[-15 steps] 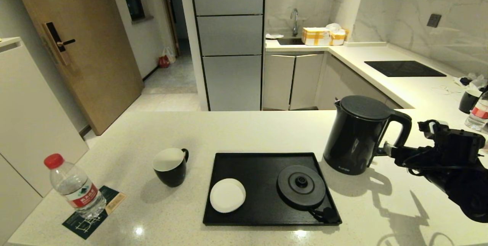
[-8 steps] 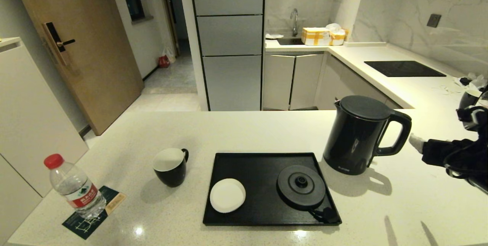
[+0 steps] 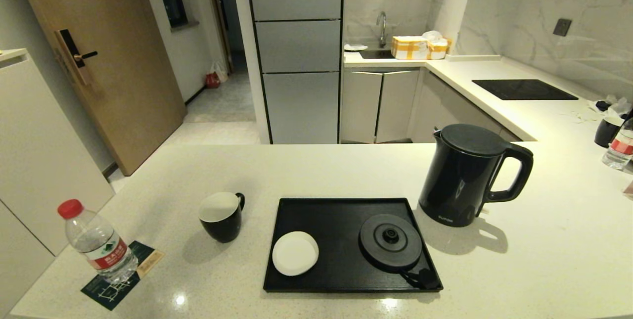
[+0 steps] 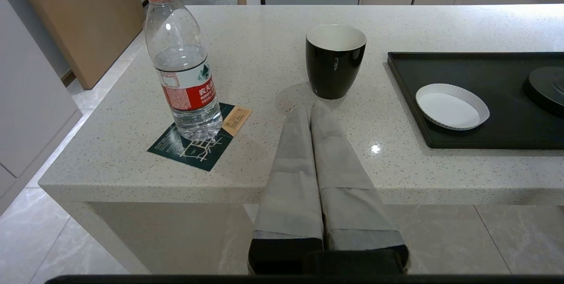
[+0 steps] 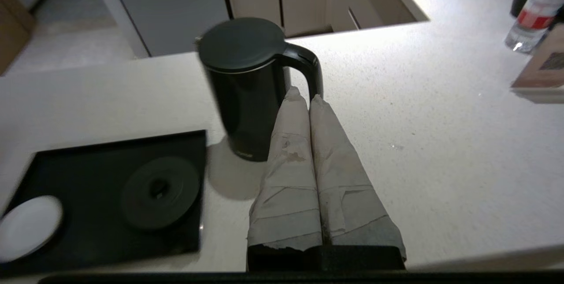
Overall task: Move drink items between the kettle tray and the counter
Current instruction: Return the kettle to its original position
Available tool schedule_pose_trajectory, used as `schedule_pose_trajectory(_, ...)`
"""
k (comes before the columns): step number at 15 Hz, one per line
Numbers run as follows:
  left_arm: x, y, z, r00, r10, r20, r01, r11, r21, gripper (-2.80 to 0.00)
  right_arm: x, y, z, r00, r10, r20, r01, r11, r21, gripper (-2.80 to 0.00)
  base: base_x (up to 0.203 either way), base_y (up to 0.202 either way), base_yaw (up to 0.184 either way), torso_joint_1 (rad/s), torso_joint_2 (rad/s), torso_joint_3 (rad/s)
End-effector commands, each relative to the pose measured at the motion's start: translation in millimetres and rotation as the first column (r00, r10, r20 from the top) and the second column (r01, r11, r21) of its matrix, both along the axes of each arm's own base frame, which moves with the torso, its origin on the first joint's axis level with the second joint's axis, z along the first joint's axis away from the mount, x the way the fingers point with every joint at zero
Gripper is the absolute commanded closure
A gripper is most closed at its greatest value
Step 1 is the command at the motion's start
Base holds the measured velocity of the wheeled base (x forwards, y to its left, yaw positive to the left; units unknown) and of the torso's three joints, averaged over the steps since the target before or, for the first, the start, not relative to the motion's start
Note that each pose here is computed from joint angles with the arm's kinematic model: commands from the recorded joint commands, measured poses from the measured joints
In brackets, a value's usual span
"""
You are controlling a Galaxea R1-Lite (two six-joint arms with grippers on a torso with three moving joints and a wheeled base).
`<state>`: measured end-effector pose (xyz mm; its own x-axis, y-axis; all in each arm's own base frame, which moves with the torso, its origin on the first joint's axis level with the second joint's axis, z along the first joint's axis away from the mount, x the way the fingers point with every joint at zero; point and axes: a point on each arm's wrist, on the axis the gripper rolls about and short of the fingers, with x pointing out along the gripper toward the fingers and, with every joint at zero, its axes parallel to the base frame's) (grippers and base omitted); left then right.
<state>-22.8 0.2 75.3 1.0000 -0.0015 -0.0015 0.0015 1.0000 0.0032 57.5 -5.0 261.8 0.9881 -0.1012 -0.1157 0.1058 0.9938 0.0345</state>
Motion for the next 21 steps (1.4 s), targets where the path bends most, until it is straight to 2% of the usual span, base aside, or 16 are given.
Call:
schedule_pose_trajectory(1,0,0,0,1.0,0.0,0.002,0.0,1.0,0.0,0.0,-94,8,-5,0.999,0.014,0.046,-0.014,1.0,-0.003,0.0,0.0,0.0,0.0,0.0,0.0,0.0)
schedule_pose_trajectory(4,0,0,0,1.0,0.0,0.002,0.0,1.0,0.0,0.0,-144,8,-28,0.983,0.053,0.176,-0.051,0.999,-0.018,0.0,0.0,0.0,0.0,0.0,0.0,0.0)
schedule_pose_trajectory(6,0,0,0,1.0,0.0,0.002,0.0,1.0,0.0,0.0,-155,6,-56,0.974,0.086,0.211,-0.079,0.996,-0.042,0.0,0.0,0.0,0.0,0.0,0.0,0.0)
schedule_pose_trajectory(9,0,0,0,1.0,0.0,0.002,0.0,1.0,0.0,0.0,-133,4,-99,0.974,0.068,0.218,-0.054,0.996,-0.069,0.0,0.0,0.0,0.0,0.0,0.0,0.0)
schedule_pose_trajectory(11,0,0,0,1.0,0.0,0.002,0.0,1.0,0.0,0.0,-107,3,-123,0.96,0.022,0.279,-0.002,0.998,-0.07,0.0,0.0,0.0,0.0,0.0,0.0,0.0)
schedule_pose_trajectory(14,0,0,0,1.0,0.0,0.002,0.0,1.0,0.0,0.0,-81,3,-175,0.976,-0.004,0.217,0.008,1.0,-0.018,0.0,0.0,0.0,0.0,0.0,0.0,0.0)
schedule_pose_trajectory(16,0,0,0,1.0,0.001,0.002,-0.001,1.0,0.0,0.0,-80,5,-181,0.982,0.087,0.166,-0.093,0.995,0.029,0.0,0.0,0.0,0.0,0.0,0.0,0.0)
schedule_pose_trajectory(17,0,0,0,1.0,0.0,0.002,0.0,1.0,0.001,0.0,-81,5,-183,0.989,0.087,0.123,-0.092,0.995,0.033,0.0,0.0,0.0,0.0,0.0,0.0,0.0)
schedule_pose_trajectory(21,0,0,0,1.0,0.0,0.002,0.0,1.0,0.0,0.0,-81,5,-182,0.988,0.084,0.126,-0.088,0.996,0.025,0.0,0.0,0.0,0.0,0.0,0.0,0.0)
